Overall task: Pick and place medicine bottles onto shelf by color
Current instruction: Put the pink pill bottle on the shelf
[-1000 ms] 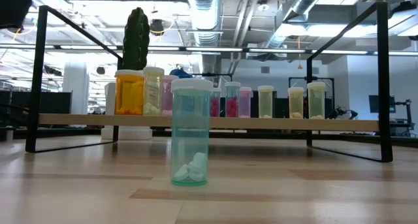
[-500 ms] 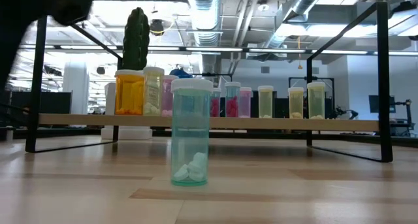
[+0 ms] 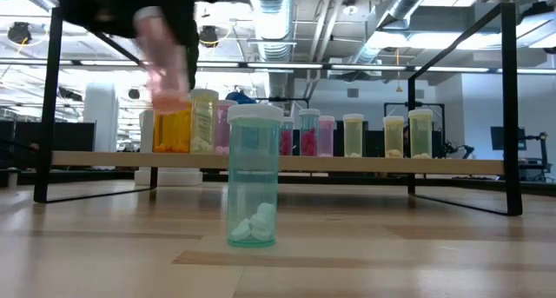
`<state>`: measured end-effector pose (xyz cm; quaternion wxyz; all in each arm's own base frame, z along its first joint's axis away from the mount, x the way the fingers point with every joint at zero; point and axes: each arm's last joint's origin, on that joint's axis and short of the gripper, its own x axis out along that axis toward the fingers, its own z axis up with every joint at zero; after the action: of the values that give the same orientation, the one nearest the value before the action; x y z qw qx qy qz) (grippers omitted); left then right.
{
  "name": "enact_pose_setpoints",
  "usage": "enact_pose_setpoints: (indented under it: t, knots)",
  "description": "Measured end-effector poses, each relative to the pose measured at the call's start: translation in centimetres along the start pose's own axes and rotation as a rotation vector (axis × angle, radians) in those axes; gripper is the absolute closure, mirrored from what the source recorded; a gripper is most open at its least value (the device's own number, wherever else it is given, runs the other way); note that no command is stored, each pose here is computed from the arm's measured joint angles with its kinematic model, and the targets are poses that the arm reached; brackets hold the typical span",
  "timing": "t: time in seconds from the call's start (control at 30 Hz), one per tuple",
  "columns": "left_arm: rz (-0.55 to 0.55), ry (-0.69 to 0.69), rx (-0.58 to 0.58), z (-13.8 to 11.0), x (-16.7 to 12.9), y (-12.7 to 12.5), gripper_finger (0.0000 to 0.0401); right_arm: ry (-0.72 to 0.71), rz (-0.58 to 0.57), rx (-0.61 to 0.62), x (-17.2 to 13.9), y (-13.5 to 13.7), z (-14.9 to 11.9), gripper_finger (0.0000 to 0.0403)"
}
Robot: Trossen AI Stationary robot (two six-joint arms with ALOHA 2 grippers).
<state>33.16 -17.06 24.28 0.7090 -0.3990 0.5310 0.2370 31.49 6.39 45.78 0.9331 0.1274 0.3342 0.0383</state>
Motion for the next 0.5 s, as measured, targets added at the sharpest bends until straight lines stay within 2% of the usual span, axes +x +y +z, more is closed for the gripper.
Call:
enact_pose_setpoints:
  t: [0.17, 0.33, 0.5]
  knots:
    - [-0.047, -0.033, 0.088, 2.6, -1.1, -0.6, 0.0296, 0.000, 0.000, 0.000, 0.0, 0.0, 0.0, 0.0217]
    - [-0.092, -0.063, 0.245, 5.0, -2.4, -1.1, 0.0296, 0.000, 0.000, 0.000, 0.0, 0.0, 0.0, 0.0217]
    - [-0.097, -0.035, 0.427, 6.8, -2.4, -0.5, 0.0296, 0.000, 0.000, 0.000, 0.0, 0.0, 0.0, 0.0217]
